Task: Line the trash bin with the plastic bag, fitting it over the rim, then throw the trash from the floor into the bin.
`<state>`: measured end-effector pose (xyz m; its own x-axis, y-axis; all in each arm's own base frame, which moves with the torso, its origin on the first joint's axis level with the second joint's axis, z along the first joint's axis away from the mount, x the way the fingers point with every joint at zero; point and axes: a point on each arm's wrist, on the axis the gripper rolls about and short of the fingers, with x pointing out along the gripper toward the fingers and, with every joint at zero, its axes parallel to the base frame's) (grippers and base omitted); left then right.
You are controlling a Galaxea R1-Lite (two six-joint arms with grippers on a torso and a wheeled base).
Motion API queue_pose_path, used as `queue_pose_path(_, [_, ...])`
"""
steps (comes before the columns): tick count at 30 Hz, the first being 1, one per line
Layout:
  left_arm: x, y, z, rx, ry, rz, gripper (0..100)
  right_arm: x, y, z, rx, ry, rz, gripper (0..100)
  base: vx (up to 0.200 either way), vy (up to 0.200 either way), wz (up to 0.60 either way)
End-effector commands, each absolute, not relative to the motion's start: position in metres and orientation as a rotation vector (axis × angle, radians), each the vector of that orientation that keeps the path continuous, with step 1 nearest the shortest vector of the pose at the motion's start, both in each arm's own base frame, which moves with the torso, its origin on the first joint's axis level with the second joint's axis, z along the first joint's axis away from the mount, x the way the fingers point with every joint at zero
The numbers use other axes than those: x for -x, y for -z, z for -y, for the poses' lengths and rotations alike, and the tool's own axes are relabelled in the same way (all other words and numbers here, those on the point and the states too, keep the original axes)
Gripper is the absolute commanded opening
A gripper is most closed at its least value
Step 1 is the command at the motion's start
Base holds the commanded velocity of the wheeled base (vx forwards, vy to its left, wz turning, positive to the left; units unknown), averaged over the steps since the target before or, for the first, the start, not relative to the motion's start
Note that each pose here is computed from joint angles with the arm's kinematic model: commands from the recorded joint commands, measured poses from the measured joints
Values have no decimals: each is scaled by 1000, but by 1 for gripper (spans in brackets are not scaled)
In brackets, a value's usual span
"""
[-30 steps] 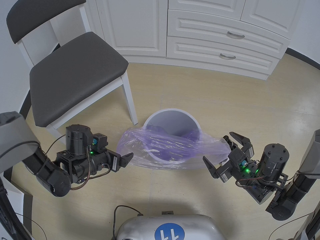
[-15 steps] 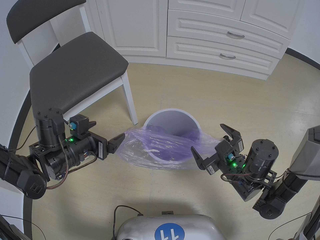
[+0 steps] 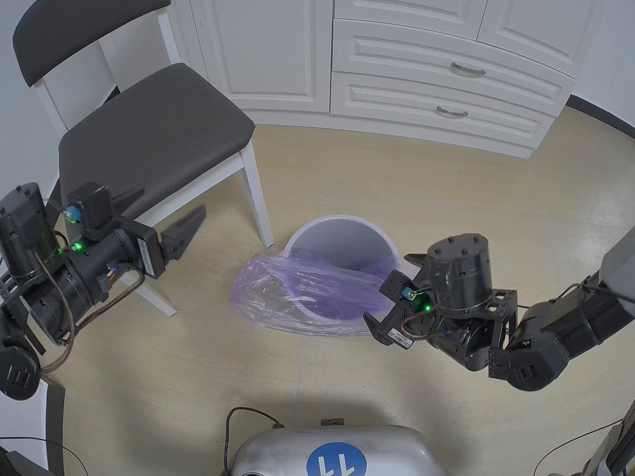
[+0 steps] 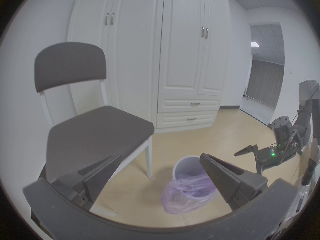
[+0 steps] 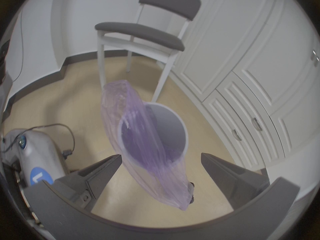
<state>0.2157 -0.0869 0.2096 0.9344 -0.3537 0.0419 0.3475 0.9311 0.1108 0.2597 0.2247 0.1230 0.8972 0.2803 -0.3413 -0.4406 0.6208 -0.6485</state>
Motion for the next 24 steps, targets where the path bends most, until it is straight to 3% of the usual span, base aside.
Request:
queue_pose_path(1, [-187,-246,50,-98,228,233,100,-244,-205,-243,924,-492,-178,100,0,0,0])
queue_pose_path(24, [-177,-258,29,-106,180,336,100,-264,-157,-266,1025,-512,-332,100,0,0,0])
